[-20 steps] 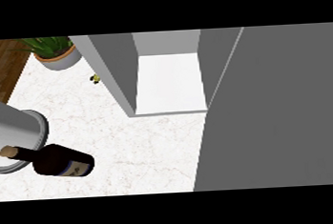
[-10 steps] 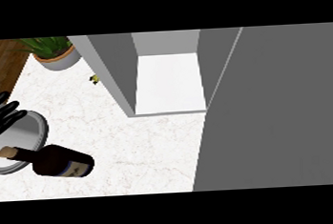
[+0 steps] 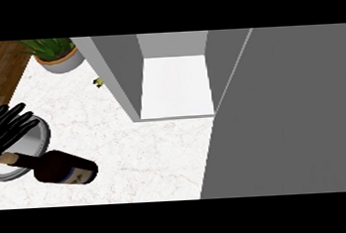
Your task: Pick up the wine, place it into the cabinet and close the cabinet
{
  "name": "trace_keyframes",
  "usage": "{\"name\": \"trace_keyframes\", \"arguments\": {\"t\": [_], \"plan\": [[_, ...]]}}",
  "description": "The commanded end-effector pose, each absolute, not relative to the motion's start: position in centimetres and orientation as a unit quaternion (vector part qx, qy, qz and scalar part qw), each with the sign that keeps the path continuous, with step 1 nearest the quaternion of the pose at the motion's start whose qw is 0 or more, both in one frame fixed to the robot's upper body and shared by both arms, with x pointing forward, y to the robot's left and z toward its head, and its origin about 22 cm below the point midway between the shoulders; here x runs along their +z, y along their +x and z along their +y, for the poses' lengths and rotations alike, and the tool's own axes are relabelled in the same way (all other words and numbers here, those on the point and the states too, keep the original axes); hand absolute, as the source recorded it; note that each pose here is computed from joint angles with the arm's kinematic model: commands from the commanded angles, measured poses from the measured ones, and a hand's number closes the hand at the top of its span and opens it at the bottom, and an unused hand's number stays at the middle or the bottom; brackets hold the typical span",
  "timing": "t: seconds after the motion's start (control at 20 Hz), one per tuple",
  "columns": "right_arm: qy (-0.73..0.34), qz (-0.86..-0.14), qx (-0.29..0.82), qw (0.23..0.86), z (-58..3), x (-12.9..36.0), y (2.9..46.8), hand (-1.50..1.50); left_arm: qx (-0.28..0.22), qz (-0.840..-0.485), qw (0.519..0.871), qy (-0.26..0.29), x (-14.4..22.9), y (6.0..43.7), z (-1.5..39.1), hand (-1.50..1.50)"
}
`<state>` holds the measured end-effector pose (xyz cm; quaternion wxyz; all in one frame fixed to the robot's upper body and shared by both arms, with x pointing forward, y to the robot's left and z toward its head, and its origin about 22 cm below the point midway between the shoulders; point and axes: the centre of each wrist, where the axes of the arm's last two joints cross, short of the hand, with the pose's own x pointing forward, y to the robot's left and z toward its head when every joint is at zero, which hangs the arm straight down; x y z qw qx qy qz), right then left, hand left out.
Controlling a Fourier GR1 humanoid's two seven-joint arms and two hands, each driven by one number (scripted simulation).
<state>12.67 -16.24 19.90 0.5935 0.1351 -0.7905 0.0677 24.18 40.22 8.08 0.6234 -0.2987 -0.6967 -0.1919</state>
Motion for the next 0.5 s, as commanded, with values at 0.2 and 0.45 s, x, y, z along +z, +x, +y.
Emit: {"name": "trace_keyframes", "arguments": {"t": [0.2, 0.45], "plan": [[0.119, -0.821, 0.055, 0.556, -17.3, 22.2, 9.1, -1.50, -0.200, -0.688, 0.635, -0.289, 4.5, 24.2, 42.2, -1.50], [0.127, -0.819, 0.066, 0.555, -17.0, 22.3, 9.2, -1.50, -0.208, -0.680, 0.643, -0.286, 3.0, 25.2, 41.1, -1.50]]}}
